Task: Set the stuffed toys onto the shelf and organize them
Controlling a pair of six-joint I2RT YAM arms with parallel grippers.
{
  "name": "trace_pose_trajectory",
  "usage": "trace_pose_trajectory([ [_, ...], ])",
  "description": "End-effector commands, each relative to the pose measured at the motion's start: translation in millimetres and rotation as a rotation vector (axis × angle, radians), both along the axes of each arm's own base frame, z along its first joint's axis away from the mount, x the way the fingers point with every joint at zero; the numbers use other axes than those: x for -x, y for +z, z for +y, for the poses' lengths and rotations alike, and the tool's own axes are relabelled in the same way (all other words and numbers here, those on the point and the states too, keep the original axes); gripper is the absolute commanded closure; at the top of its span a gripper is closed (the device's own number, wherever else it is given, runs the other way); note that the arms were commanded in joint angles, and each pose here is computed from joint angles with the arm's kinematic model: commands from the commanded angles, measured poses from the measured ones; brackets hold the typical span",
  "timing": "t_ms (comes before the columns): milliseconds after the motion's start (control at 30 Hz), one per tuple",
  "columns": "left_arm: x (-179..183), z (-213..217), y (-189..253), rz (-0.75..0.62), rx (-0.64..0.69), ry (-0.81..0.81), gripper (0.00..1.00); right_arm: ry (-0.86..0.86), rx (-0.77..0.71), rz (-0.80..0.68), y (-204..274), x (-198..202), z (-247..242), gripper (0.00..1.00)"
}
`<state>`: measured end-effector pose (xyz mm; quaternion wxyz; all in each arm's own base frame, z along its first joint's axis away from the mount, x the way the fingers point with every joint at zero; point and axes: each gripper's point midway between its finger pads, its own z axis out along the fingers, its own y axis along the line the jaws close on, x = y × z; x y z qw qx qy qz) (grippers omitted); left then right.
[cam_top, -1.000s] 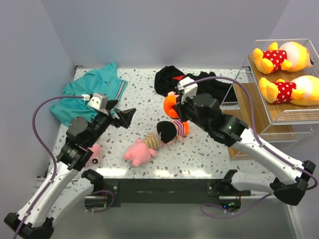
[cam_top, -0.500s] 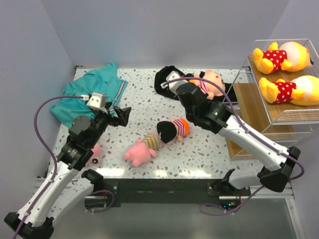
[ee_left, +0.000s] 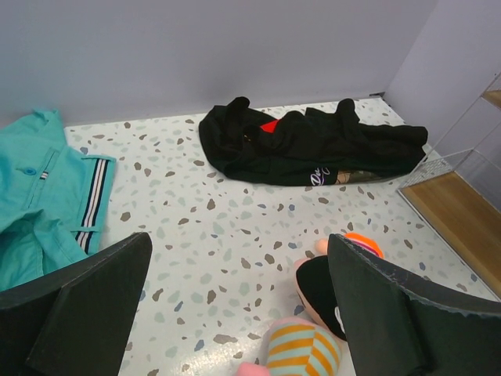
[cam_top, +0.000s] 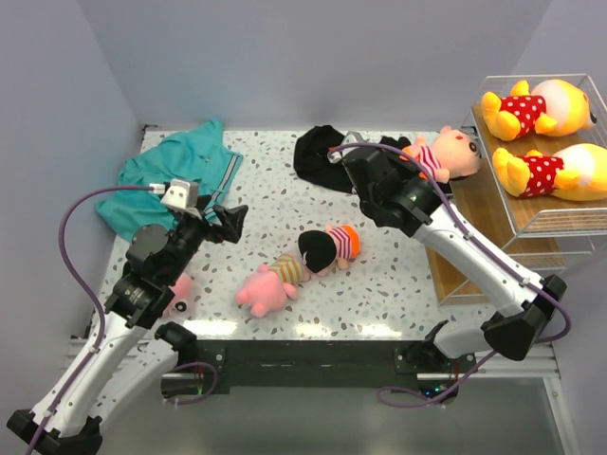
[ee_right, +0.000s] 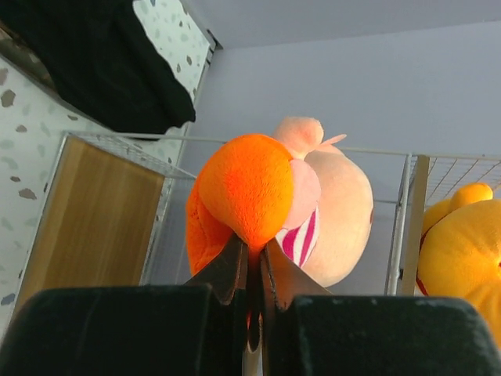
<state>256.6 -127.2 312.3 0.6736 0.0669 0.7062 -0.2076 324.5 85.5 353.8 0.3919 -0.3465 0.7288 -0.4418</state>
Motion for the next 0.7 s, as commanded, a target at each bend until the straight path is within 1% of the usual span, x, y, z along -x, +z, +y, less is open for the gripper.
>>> trace_pose_trajectory([
  [0, 2, 2, 22, -0.052, 0.033, 0.005, 0.0, -0.101, 0.026, -0.006, 0, 10, -25, 0.97],
  [100, 3, 1, 22, -0.054, 0.033, 0.001, 0.0, -0.143, 0.001, -0.05, 3, 9, -45, 0.96],
  [133, 3, 1, 23, -0.056, 0.033, 0.002, 0.0, -0.146, 0.022, -0.054, 8, 10, -54, 0.95],
  [167, 3, 1, 22, -0.056, 0.033, 0.001, 0.0, -0.138, 0.044, -0.041, 2, 11, -56, 0.94],
  [233, 3, 1, 23, -0.058, 0.036, 0.0, 0.0, -0.145, 0.048, -0.072, 6, 9, -62, 0.91],
  [267, 3, 1, 24, -0.06, 0.039, -0.001, 0.0, -0.149, 0.048, -0.072, 3, 9, -63, 0.89],
  [367, 3, -1, 22, -0.053, 0.035, -0.009, 0.0, -0.154, 0.05, -0.053, -6, 7, -70, 0.87],
  [433, 3, -1, 22, -0.051, 0.036, -0.01, 0.0, -0.18, 0.068, -0.037, -14, 5, -81, 0.86],
  [500, 3, -1, 22, -0.053, 0.037, -0.01, 0.0, -0.184, 0.052, -0.052, -16, 2, -87, 0.86],
  [533, 3, -1, 22, -0.054, 0.037, -0.012, 0.0, -0.182, 0.071, -0.031, -23, 1, -92, 0.85],
  [567, 3, -2, 23, -0.055, 0.038, -0.013, 0.0, -0.183, 0.056, -0.059, -20, 0, -93, 0.85],
  [667, 3, -2, 22, -0.053, 0.04, -0.017, 0.0, -0.189, 0.067, -0.07, -22, -2, -99, 0.81],
])
